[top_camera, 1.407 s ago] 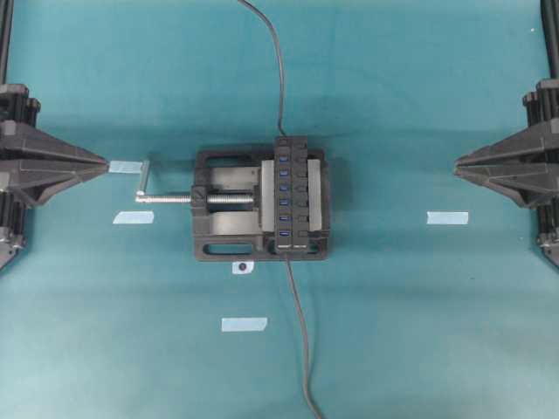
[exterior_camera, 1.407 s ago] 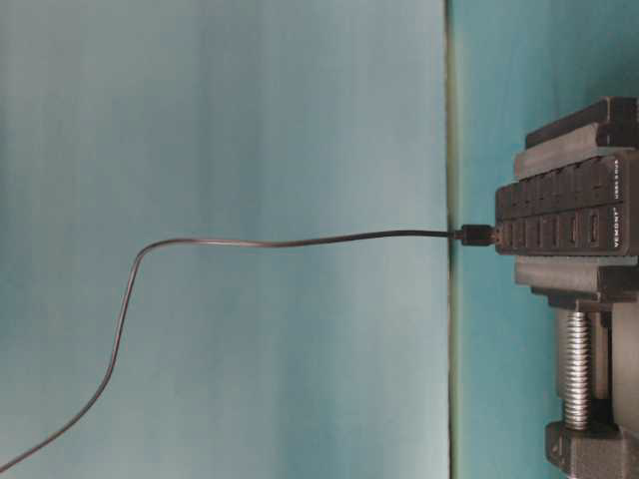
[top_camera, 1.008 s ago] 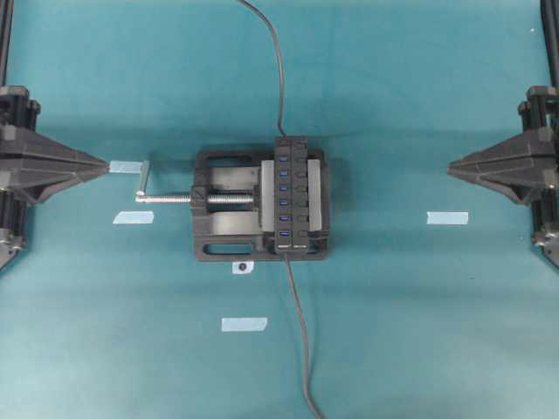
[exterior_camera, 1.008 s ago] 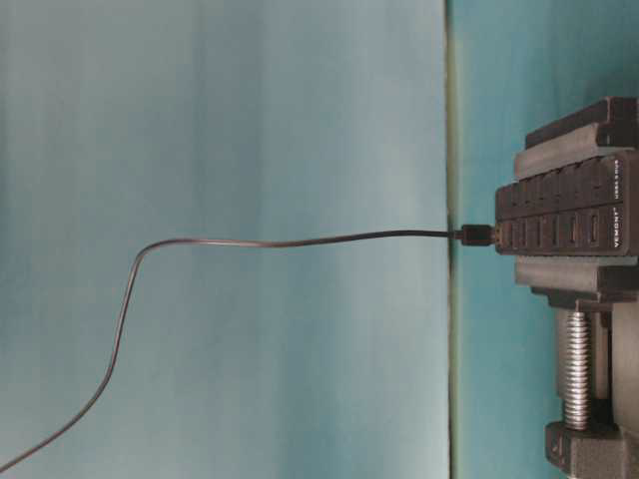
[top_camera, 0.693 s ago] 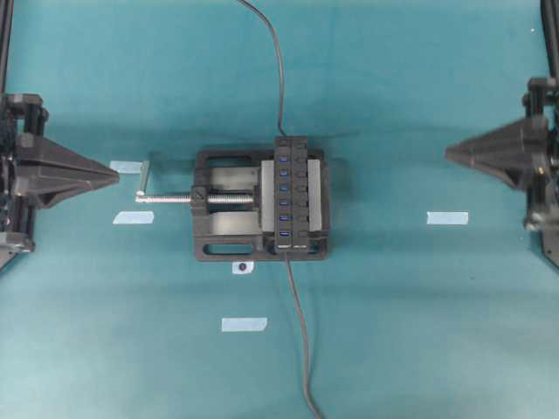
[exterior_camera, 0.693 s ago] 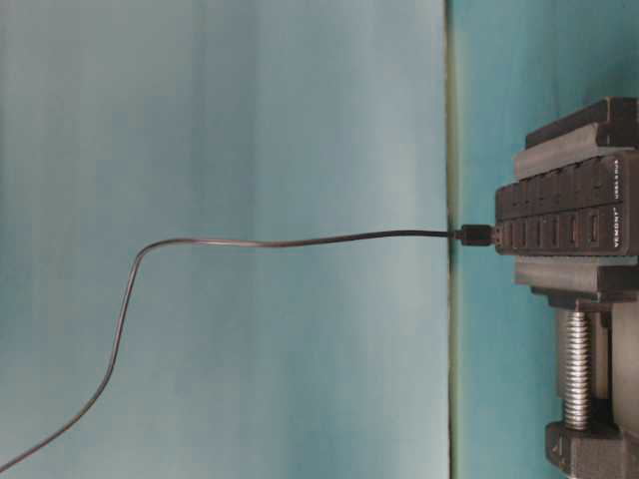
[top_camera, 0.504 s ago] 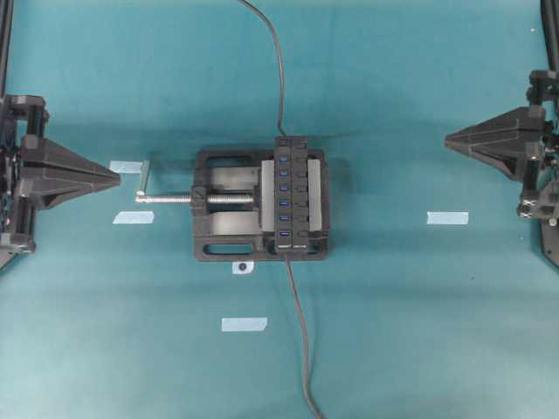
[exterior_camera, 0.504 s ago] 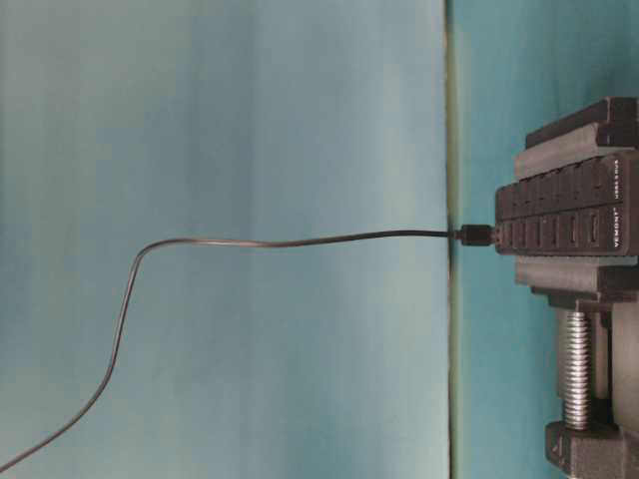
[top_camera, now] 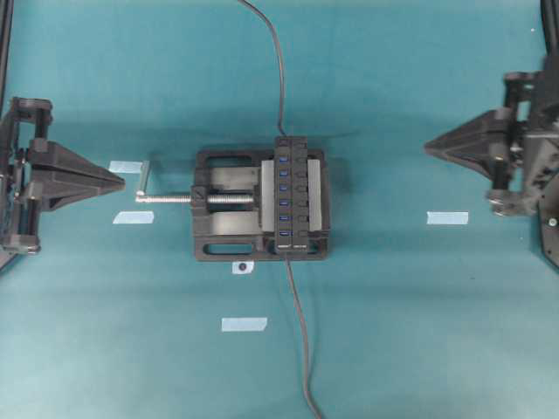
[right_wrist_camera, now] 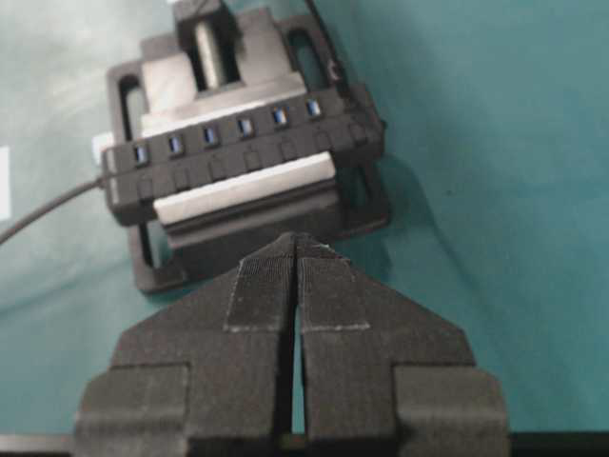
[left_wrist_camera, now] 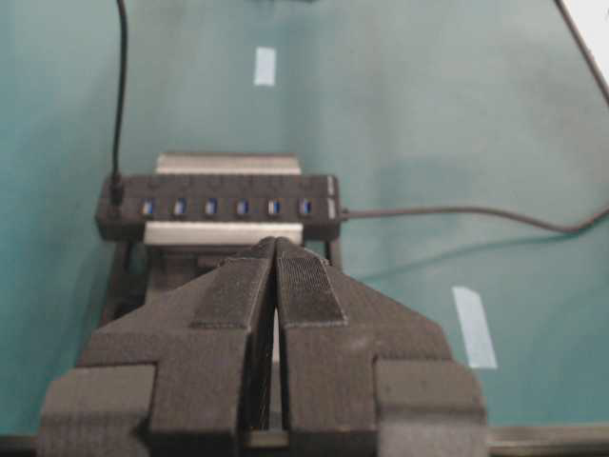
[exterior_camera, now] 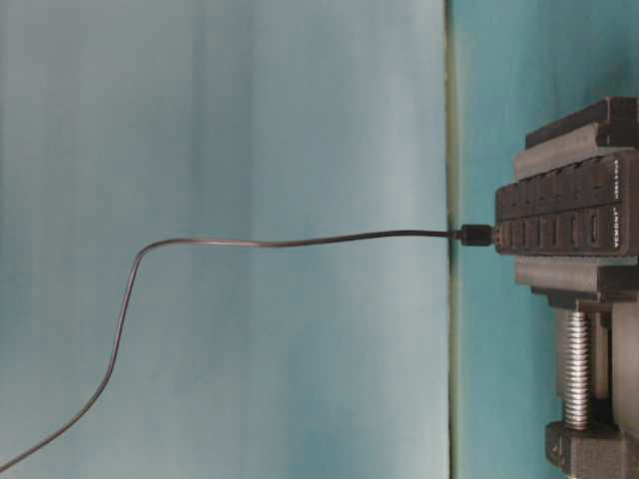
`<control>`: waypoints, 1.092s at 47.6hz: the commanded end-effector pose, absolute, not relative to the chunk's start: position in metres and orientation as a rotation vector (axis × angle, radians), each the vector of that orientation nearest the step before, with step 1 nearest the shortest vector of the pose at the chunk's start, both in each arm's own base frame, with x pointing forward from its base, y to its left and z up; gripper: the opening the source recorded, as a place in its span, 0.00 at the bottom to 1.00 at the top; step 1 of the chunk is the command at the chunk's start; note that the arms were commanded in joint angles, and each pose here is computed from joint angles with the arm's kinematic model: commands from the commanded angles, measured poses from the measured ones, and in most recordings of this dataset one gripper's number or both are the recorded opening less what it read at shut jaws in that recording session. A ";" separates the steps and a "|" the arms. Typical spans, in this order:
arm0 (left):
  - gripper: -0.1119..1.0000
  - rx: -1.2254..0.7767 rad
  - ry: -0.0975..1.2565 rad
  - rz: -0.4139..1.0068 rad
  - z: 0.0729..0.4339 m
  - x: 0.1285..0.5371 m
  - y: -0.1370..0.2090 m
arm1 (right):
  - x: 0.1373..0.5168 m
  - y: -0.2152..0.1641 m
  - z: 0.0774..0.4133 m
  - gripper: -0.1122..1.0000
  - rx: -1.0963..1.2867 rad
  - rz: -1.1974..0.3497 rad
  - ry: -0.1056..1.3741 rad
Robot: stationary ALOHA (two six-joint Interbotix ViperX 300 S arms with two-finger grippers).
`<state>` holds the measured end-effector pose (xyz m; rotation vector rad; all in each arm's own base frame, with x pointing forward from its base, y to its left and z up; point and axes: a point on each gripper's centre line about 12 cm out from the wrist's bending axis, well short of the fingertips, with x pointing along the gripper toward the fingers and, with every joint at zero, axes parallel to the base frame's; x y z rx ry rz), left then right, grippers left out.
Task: Insert the USB into the front port of the fixed hub.
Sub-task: 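Move the right gripper over the USB plug at the hub's end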
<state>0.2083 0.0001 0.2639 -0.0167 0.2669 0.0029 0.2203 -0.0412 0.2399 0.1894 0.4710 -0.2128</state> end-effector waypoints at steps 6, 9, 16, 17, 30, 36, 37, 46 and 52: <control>0.10 -0.013 0.258 0.001 0.272 0.215 0.000 | 0.234 -0.052 0.254 0.06 0.186 -0.245 0.435; 0.10 -0.015 0.265 0.001 0.270 0.216 0.000 | 0.237 -0.054 0.251 0.06 0.188 -0.250 0.442; 0.10 -0.013 0.272 0.001 0.270 0.219 0.000 | 0.244 -0.056 0.245 0.06 0.191 -0.250 0.475; 0.10 -0.013 0.270 0.001 0.271 0.219 0.000 | 0.246 -0.056 0.244 0.06 0.191 -0.250 0.478; 0.10 -0.013 0.265 0.001 0.273 0.219 0.000 | 0.271 -0.062 0.233 0.06 0.195 -0.255 0.538; 0.10 -0.015 0.267 0.001 0.272 0.219 0.000 | 0.286 -0.066 0.230 0.06 0.188 -0.254 0.565; 0.10 -0.013 0.268 0.001 0.271 0.219 0.000 | 0.289 -0.066 0.229 0.06 0.182 -0.251 0.569; 0.10 -0.015 0.270 0.001 0.271 0.219 0.000 | 0.307 -0.071 0.224 0.06 0.148 -0.243 0.600; 0.10 -0.013 0.275 0.001 0.270 0.218 0.000 | 0.318 -0.073 0.219 0.06 0.134 -0.238 0.622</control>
